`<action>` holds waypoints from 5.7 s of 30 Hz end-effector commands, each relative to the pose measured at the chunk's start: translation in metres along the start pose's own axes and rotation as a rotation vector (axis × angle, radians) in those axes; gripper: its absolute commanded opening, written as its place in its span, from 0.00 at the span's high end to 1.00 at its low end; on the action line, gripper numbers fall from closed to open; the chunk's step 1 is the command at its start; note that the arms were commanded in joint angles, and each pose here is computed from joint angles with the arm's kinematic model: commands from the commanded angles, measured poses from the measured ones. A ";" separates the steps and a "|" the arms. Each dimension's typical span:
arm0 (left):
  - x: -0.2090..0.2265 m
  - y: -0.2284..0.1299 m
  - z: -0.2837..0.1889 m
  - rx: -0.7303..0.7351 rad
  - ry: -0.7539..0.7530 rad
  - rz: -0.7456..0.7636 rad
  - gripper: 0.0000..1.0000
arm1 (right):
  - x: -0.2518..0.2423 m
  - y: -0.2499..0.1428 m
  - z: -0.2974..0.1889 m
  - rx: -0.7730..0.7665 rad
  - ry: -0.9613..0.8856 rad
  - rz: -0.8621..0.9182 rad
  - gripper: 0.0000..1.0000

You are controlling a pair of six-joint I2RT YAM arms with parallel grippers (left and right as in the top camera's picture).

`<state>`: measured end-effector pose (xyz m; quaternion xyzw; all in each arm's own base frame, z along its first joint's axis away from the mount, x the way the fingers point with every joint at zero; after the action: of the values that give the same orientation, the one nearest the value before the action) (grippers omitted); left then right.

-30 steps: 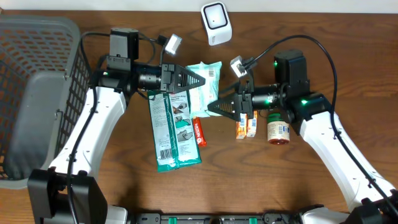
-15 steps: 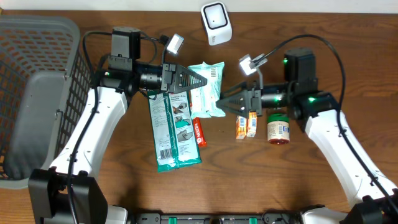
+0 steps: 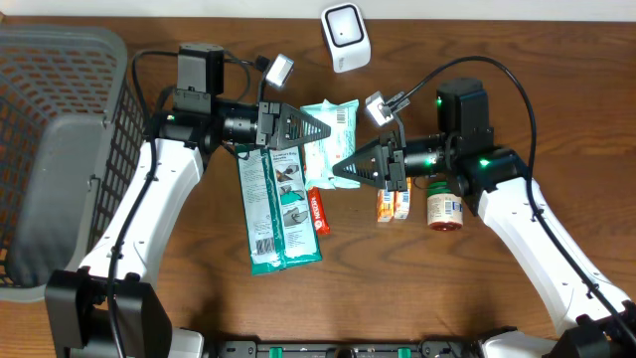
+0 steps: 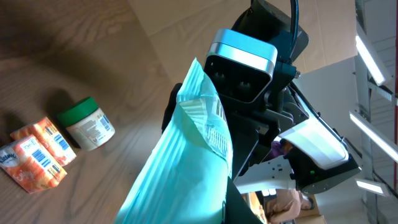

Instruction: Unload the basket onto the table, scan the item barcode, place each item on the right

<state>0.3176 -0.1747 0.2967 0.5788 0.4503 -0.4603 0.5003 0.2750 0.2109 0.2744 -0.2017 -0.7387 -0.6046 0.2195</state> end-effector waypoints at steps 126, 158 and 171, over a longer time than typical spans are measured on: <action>-0.041 0.071 -0.023 -0.349 -0.016 -0.126 0.92 | 0.003 0.081 0.006 -0.264 -0.139 -0.058 0.48; -0.034 0.089 -0.076 -0.525 0.025 -0.066 0.37 | -0.021 0.031 0.012 -0.069 -0.242 -0.153 0.99; -0.030 0.069 -0.118 -0.427 0.027 0.021 0.36 | -0.027 0.034 -0.065 0.368 -0.876 -0.172 0.99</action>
<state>0.4013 -0.0611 0.3468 0.4306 0.5715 -0.3264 0.6176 0.3037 0.1731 0.2581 -0.3830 -0.8324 -0.3989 0.0357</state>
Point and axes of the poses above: each gripper's point midway between its finger pads, its own z axis out along the fingers, its own x axis along the line the jaws close on, y = z × x, the point moved 5 cm from there along -z, back along the fingers, and after that the axes turned 15 degrees about -z, right-handed, at the moved point
